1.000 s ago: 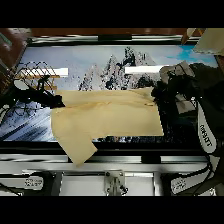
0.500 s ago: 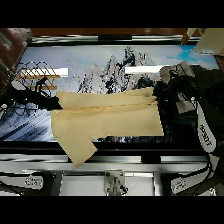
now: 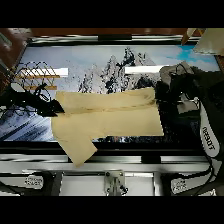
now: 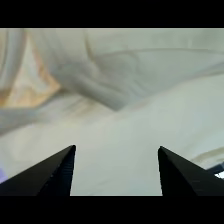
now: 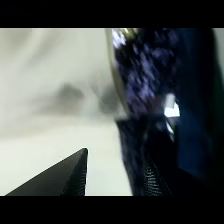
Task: Fold the shirts.
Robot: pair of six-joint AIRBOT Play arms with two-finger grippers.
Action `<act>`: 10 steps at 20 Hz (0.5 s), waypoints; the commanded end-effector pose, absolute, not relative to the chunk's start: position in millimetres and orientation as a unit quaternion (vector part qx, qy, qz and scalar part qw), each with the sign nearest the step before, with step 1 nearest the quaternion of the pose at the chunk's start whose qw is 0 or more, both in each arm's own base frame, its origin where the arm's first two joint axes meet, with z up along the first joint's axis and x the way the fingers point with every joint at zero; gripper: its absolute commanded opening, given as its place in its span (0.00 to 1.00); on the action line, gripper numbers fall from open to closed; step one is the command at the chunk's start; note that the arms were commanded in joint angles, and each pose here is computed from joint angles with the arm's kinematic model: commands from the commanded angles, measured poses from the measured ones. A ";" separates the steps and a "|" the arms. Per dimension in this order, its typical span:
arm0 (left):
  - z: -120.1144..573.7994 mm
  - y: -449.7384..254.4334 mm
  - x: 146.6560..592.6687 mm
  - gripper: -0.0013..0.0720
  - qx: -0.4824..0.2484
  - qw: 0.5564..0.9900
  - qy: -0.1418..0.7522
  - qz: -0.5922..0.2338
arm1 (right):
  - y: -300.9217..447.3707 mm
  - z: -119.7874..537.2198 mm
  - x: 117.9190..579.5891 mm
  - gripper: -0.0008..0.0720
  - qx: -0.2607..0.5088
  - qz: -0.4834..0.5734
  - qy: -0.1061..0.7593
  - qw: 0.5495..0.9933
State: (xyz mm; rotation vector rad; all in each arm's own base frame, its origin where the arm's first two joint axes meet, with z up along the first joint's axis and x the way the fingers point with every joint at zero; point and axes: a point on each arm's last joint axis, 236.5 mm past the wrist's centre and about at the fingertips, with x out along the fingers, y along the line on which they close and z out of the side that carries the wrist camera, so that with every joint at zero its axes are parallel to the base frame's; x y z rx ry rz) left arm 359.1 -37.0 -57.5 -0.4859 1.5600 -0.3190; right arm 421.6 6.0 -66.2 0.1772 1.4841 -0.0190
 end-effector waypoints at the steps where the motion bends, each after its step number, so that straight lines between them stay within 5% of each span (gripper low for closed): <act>1: -37.2 -36.6 305.5 0.82 -0.237 0.613 0.737 -0.159 | -20.0 -42.8 359.6 0.66 0.038 0.006 0.748 0.662; 10: -80.6 -41.9 187.9 0.82 -0.304 0.612 0.723 -0.101 | -69.4 -14.7 315.6 0.66 0.149 -0.040 0.710 0.687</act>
